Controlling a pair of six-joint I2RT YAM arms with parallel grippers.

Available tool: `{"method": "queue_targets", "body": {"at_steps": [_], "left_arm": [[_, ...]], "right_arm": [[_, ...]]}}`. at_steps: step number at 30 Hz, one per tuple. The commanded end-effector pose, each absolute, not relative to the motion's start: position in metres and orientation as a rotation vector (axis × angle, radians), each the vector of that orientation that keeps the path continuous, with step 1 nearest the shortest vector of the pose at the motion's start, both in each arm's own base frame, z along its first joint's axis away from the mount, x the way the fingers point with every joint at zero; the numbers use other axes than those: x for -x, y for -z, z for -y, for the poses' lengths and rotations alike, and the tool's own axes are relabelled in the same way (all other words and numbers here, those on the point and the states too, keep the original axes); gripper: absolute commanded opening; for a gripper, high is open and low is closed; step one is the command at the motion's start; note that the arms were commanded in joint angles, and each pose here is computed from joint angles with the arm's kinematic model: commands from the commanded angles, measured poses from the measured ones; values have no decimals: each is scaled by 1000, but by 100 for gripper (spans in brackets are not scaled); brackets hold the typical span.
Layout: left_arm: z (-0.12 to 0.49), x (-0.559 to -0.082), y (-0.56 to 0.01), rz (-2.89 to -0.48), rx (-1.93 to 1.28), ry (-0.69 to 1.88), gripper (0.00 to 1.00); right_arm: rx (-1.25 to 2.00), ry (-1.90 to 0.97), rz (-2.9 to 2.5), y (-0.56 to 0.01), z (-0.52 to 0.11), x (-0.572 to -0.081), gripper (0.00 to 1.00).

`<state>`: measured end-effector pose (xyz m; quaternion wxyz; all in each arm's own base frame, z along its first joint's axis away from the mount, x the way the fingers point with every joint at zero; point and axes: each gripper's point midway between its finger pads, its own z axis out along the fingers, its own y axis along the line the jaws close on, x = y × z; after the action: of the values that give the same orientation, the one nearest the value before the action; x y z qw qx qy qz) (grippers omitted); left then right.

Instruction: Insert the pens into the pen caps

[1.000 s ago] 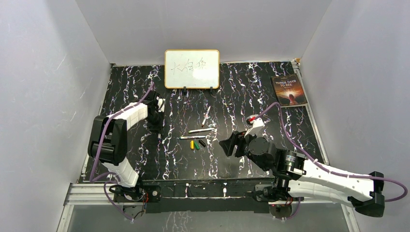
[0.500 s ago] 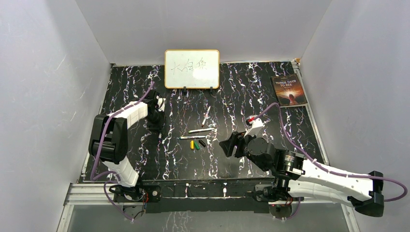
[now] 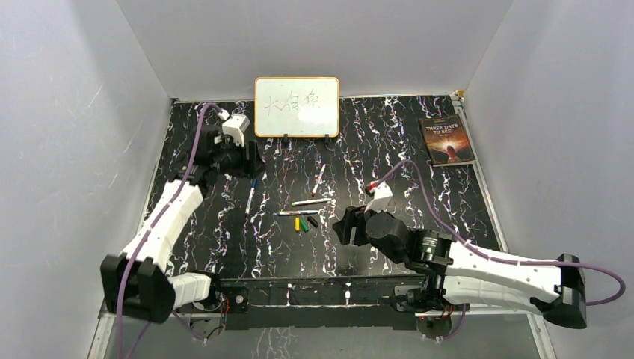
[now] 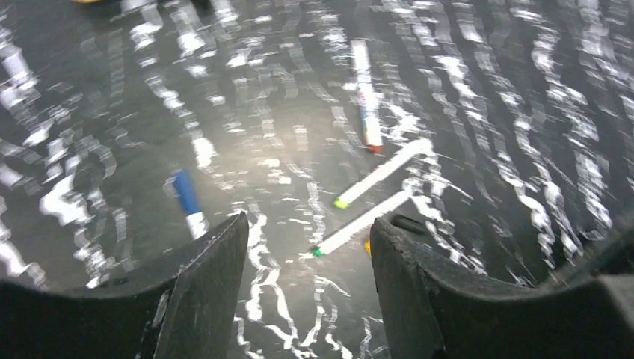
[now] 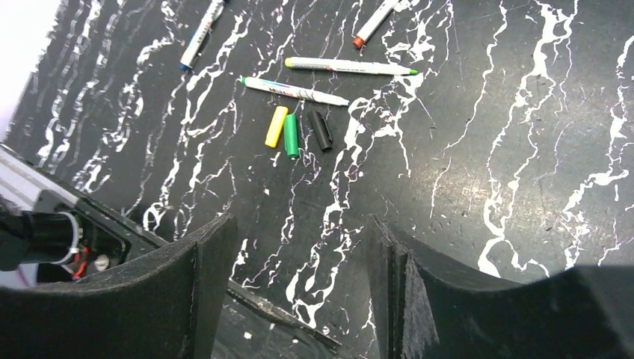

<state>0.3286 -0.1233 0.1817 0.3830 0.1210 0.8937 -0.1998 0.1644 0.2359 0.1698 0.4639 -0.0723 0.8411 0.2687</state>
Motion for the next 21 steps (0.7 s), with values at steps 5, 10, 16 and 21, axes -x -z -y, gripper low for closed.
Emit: {"method": "queue_targets", "body": {"at_steps": [5,10,16,21], "left_arm": [[181,-294,-210,-1994,-661,852,58],[179,-287,-215,-1934,-629,833,56],[198,-280,-203,-1914,-797,850,52],[232,-290,-171,-1951,-1011,739,55]], "right_arm": [[160,-613,-2203,-153,-259,-206,58],[149,-616,-2310,-133,-276,-244,50],[181,-603,-2316,-135,-305,-272,27],[76,-645,-2260,-150,-287,-283,26]]}}
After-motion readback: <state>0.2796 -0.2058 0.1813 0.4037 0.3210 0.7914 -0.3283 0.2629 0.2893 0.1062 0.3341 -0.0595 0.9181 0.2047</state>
